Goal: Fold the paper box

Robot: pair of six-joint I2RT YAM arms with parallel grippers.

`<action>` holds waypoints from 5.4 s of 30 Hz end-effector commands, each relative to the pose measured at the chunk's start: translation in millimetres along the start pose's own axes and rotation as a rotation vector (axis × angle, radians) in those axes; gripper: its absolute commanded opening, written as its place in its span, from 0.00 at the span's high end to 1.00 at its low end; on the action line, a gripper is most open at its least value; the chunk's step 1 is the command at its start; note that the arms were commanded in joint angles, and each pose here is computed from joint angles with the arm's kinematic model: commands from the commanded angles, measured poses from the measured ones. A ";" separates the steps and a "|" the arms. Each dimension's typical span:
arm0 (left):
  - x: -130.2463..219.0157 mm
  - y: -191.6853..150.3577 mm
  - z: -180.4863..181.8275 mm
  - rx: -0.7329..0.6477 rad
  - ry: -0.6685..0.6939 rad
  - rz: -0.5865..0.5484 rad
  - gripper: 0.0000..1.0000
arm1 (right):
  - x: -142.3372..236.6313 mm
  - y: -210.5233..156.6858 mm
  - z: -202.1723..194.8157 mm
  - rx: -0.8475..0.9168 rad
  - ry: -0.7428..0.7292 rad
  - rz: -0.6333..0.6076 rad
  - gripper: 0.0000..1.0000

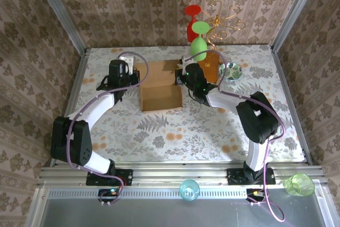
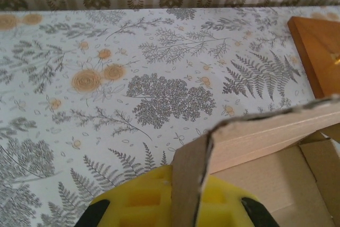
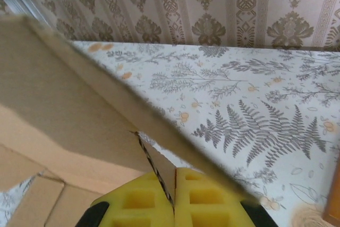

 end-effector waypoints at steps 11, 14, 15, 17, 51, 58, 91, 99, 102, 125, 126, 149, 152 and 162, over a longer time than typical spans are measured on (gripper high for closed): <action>12.7 -20.0 8.3 0.177 -0.109 -0.310 1.00 | -11.3 2.3 13.6 -0.064 0.052 -0.184 1.00; 18.8 -31.6 4.2 0.163 -0.122 -0.343 1.00 | -7.9 -3.4 11.8 -0.055 0.055 -0.186 1.00; 20.0 -35.6 2.8 0.156 -0.122 -0.343 1.00 | -7.0 -6.4 10.6 -0.053 0.051 -0.179 1.00; 22.2 -44.6 1.3 0.148 -0.119 -0.339 1.00 | -5.3 -15.1 8.9 -0.056 0.052 -0.161 1.00; 35.6 -118.5 -31.8 0.023 0.017 -0.267 1.00 | 48.6 -41.3 -5.7 -0.170 -0.014 -0.012 0.76; 29.9 -130.4 -38.6 -0.019 0.048 -0.229 1.00 | 62.0 -52.9 -11.8 -0.205 -0.041 0.049 0.73; 25.3 -152.2 -52.9 -0.100 0.139 -0.149 1.00 | 204.2 -23.9 3.8 -1.185 -0.184 0.205 0.33; 25.1 -156.3 -51.5 -0.103 0.140 -0.129 1.00 | 189.2 9.9 17.6 -1.373 -0.193 0.137 0.29; 24.7 -157.9 -51.2 -0.100 0.140 -0.125 1.00 | 170.6 20.6 30.8 -1.434 -0.173 0.173 0.31; 23.3 -157.4 -54.0 -0.105 0.132 -0.129 1.00 | 84.3 2.6 48.1 -1.508 -0.209 0.289 0.65; 23.2 -156.9 -54.1 -0.105 0.132 -0.131 1.00 | 83.6 5.5 47.5 -1.503 -0.203 0.283 0.65; 88.3 -141.9 -58.3 0.119 -0.030 -0.044 0.48 | 88.4 -42.0 35.5 -1.454 -0.247 0.384 1.00; 113.9 -150.2 -51.7 0.192 -0.056 -0.003 0.47 | 91.8 -53.3 31.0 -1.451 -0.241 0.390 1.00; 165.5 -130.2 -21.5 0.454 0.031 -0.021 0.40 | 93.7 -67.2 29.9 -1.418 -0.229 0.439 1.00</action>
Point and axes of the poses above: each hand's point on the last joint's axis, 136 mm out from that joint toward the fingers, its own x axis back along the fingers, its own z axis along the line the jaws close on, y = z × x, the point moved 10 cm from there along x, back along the fingers, and after that the axes turned 2 degrees about x, right-handed, at the moved point
